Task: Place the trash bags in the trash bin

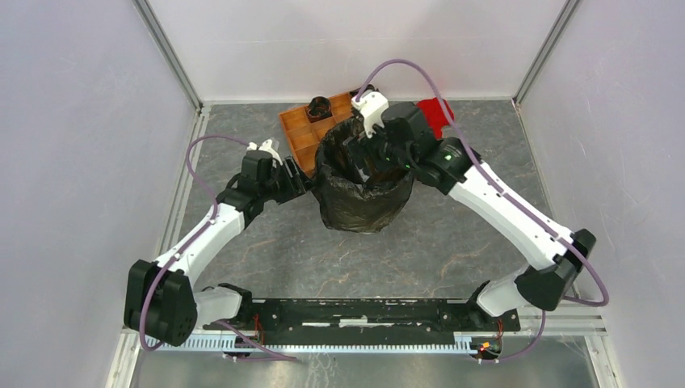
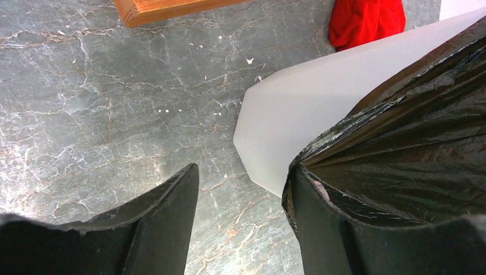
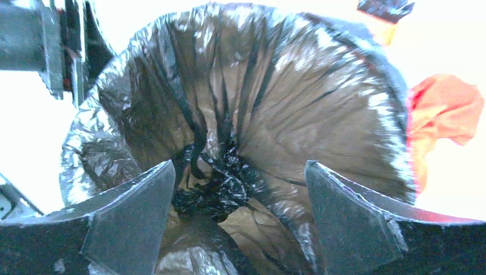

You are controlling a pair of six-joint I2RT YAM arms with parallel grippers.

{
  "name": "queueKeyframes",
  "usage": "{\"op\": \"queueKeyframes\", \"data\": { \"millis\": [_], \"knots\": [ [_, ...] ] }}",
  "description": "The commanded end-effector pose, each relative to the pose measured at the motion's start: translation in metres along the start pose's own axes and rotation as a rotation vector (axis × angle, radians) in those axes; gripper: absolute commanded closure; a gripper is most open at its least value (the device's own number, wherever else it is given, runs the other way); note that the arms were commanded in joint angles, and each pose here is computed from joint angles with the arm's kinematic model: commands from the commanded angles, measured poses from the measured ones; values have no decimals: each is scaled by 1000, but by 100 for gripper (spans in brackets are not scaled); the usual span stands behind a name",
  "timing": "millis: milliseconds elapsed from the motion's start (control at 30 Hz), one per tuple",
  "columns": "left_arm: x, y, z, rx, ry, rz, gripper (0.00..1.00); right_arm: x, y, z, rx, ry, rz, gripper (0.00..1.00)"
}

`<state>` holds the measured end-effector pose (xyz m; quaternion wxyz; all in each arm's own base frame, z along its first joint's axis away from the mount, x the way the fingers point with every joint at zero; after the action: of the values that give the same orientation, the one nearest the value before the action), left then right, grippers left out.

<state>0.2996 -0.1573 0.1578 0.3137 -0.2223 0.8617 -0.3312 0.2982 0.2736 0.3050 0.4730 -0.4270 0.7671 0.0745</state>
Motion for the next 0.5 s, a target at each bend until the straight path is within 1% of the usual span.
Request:
{"op": "queueKeyframes", "data": {
  "millis": [0,67,200,333,400,467],
  "knots": [
    [-4,-5,-2,42,-23,32,32,-44,-35,-45,159,-156,11,7],
    [-4,-1,-6,24,-29,42,28,-50,-46,-57,213,-191,21,2],
    [-5,3,-18,-5,-50,64,20,-49,-78,-66,272,-251,91,2],
    [-10,-5,-42,18,-98,79,10,-34,-121,-57,228,-335,213,2],
    [-14,-9,-56,26,-129,89,6,-26,-132,-44,170,-352,258,2],
    [-16,-11,-69,23,-152,102,5,-23,-133,-32,93,-371,285,2]
  ]
}}
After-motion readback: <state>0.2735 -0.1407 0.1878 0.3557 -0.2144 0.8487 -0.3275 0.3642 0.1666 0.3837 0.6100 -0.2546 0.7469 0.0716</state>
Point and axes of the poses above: each gripper's point midway between its finger pads, its own z axis out along the fingers, its own y axis along the line the jaws close on, x = y × z, the point moved 2 cm from there along -z, back along the fingers, and after that the axes turned 15 degrees about -z, right-handed, at the moved point
